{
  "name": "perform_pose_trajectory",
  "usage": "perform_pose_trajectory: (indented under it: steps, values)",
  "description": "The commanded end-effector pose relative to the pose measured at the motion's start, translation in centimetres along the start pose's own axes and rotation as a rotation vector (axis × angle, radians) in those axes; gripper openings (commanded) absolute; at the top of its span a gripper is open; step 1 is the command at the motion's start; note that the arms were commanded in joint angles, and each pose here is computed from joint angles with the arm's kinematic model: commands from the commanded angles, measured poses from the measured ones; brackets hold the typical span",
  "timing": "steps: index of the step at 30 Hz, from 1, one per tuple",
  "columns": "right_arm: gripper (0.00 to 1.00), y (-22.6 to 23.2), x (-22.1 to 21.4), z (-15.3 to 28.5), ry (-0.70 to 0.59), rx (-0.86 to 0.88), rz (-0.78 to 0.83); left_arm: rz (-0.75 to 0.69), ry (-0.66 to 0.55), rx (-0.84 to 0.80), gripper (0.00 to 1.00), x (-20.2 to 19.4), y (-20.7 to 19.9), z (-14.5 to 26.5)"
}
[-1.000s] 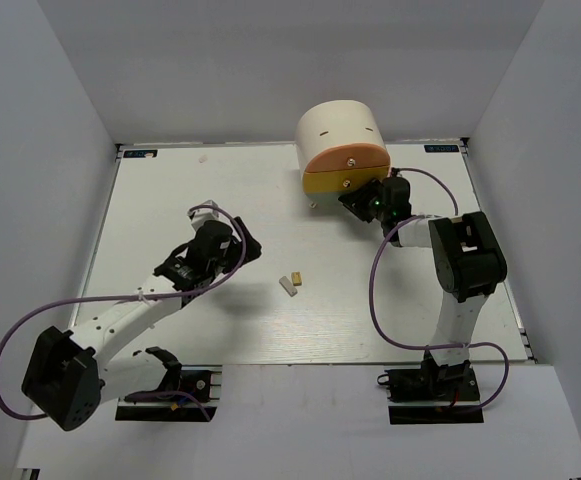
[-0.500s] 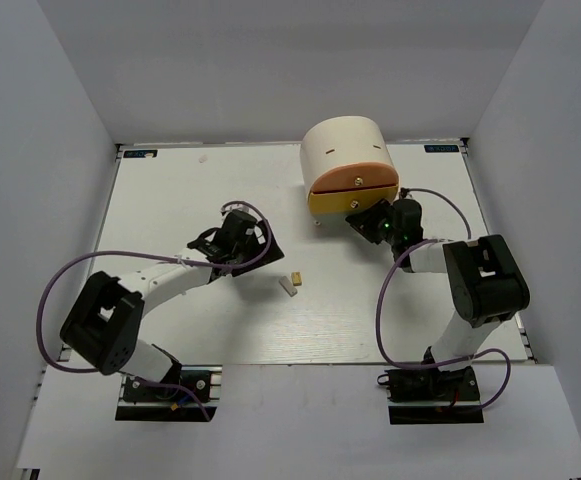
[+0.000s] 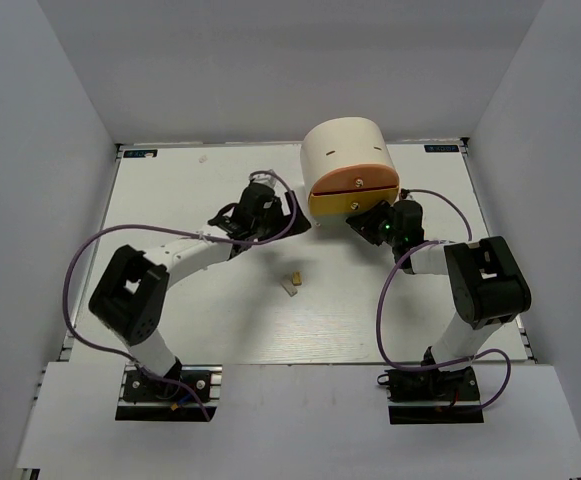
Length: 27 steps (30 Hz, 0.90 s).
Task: Sort the stationery into containers
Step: Open the drawer
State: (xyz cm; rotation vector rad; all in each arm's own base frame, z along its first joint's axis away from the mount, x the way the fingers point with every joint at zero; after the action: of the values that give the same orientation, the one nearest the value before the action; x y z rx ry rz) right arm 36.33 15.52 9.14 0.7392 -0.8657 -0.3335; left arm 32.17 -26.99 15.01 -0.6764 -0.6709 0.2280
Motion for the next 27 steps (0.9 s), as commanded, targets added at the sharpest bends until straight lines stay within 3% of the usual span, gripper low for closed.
perform_pose_trajectory:
  steps: [1, 27]
  values:
    - [0.17, 0.4, 0.5, -0.2, -0.016, 0.024, 0.025, -0.077, -0.042, -0.093, 0.97, 1.8, -2.8, -1.5]
    - [0.15, 0.6, -0.7, 1.7, 0.021, 0.047, 0.0, -0.077, -0.131, -0.073, 0.97, 4.4, -5.5, -6.9]
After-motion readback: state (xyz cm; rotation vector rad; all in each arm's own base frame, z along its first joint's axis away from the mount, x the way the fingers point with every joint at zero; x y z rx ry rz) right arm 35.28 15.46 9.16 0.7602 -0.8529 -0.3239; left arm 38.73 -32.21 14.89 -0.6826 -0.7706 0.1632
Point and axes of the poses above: each gripper's point midway between its finger pads, its own z axis back along the fingers, its own y axis along the line the jaws close on, x = y × z, the point moved 5 cm from there along z, back along the fingers, and after that the axes turned 9 degrees about z, right-handed, at the moved point
